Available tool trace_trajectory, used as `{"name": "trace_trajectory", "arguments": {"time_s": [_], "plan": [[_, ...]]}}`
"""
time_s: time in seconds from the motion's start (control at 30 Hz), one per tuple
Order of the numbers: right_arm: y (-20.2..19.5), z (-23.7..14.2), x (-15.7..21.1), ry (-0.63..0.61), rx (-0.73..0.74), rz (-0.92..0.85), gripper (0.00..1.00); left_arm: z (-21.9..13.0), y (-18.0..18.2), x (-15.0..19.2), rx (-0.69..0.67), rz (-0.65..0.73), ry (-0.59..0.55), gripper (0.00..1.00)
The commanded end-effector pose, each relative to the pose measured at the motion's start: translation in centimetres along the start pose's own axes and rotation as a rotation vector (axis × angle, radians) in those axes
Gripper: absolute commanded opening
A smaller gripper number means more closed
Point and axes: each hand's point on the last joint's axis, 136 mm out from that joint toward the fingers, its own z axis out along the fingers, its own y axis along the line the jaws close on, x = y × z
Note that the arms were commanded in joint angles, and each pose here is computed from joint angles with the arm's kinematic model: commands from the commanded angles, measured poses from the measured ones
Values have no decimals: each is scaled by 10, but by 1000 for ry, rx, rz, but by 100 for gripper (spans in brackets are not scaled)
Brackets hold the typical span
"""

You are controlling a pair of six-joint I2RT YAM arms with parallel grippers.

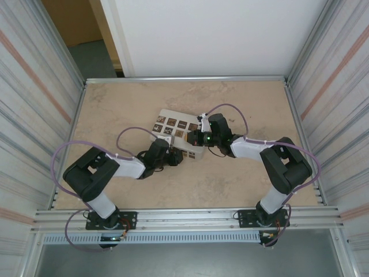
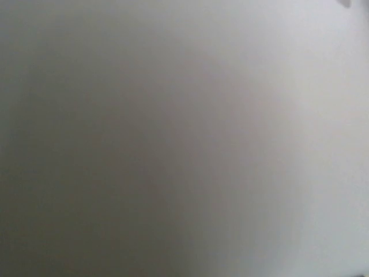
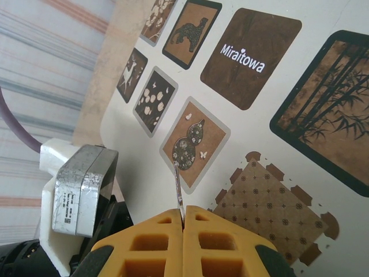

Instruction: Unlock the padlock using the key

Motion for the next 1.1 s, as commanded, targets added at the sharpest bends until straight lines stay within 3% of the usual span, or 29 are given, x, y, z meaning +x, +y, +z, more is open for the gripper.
{"name": "trace_trajectory", "arguments": {"time_s": [0.0,0.2,0.5,0.83,1.07], "plan": [[-15,1,41,129,64,56,0,3,-7,-19,-3,-3,-61,30],[1,-8,28,92,39,2,0,-4,-11,-25,2,1,-74,20],[16,-45,14,12,63,-183,0,-27,-33,-38,63,-47,-69,18],[8,-98,49,-70,194,-440,0,-55,-60,-45,135,-167,-4,15],[13,-96,80,-65,231,-596,0,-64,-72,-48,160,-244,32,13]]}}
